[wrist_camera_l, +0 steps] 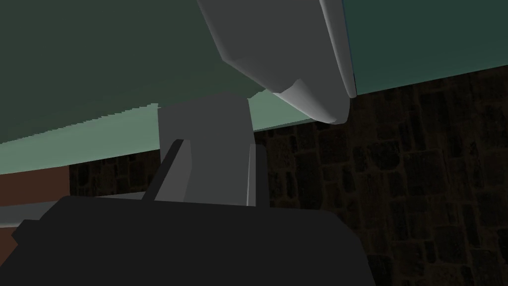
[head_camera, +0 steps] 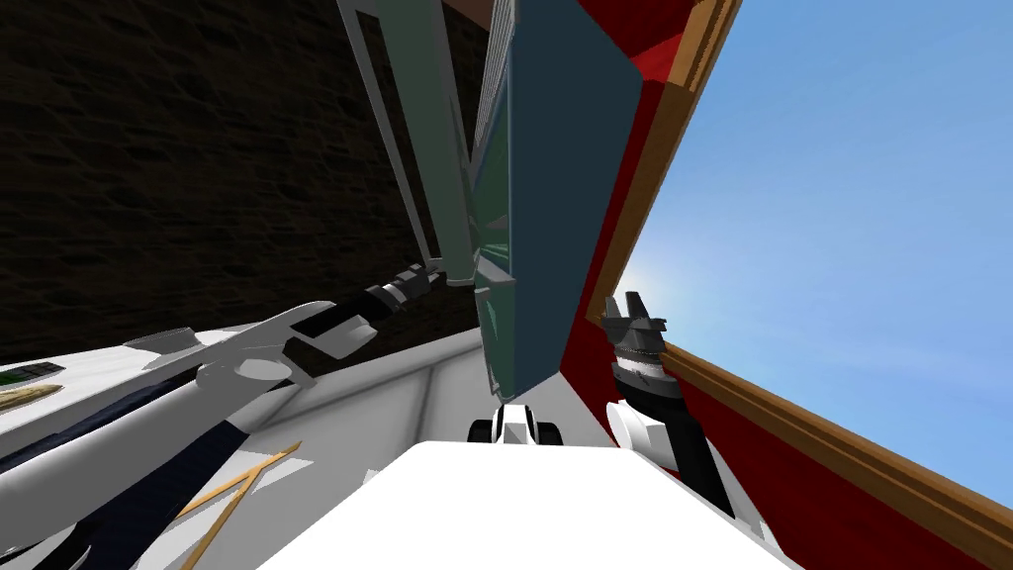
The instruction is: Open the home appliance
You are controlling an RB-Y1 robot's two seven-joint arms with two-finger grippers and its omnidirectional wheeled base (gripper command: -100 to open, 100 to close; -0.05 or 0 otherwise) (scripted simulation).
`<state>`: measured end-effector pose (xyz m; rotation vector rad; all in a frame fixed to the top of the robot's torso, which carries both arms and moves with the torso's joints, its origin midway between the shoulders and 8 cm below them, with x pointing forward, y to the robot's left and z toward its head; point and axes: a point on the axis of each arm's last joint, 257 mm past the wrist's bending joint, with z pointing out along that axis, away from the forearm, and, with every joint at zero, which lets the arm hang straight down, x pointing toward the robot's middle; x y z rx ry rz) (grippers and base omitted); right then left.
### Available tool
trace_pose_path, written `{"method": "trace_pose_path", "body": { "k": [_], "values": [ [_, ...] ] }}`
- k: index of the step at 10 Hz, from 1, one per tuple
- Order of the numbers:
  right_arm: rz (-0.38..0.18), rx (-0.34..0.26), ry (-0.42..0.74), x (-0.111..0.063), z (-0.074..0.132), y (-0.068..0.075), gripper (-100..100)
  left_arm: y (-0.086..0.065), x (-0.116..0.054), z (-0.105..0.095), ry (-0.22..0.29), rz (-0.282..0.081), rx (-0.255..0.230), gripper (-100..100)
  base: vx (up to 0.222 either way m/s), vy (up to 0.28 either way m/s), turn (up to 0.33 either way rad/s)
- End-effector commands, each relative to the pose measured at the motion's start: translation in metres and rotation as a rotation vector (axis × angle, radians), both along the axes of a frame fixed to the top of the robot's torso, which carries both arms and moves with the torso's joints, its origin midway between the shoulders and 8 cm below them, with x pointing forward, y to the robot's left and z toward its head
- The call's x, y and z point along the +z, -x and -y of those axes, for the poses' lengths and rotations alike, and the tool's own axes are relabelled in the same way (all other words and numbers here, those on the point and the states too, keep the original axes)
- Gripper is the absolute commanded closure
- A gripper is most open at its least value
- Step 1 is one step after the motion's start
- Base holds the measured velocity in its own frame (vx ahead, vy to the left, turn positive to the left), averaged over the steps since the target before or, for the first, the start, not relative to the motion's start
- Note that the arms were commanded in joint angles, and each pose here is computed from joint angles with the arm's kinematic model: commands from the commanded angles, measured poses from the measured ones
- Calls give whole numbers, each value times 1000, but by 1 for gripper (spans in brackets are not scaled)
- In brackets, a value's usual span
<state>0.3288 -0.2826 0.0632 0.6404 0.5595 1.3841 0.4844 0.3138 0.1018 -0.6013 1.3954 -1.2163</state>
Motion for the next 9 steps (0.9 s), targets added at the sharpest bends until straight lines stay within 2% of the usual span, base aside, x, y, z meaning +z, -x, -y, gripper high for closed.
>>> {"method": "trace_pose_path", "body": {
  "k": [1, 2, 3, 4, 5, 7, 9],
  "values": [
    [0, 0, 0, 0, 0, 0, 0, 7, 8, 20, -3, 17, -49, 100, -27, 301, -58],
    [0, 0, 0, 0, 0, 0, 0, 13, 8, 33, -2, 15, -85, 100, 3, 374, -32],
    [0, 0, 0, 0, 0, 0, 0, 13, 8, 33, -2, 15, -85, 100, 25, 301, -10],
    [0, 0, 0, 0, 0, 0, 0, 20, 7, 47, -1, 12, -120, 100, 75, 322, 2],
    [0, 0, 0, 0, 0, 0, 0, 20, 7, 47, -1, 12, -120, 100, 43, 280, -8],
    [0, 0, 0, 0, 0, 0, 0, 35, 6, 74, 2, 4, -192, 100, 7, 350, -53],
    [0, 0, 0, 0, 0, 0, 0, 35, 4, 74, 2, 4, -191, 100, 12, 207, -10]
  ]
}}
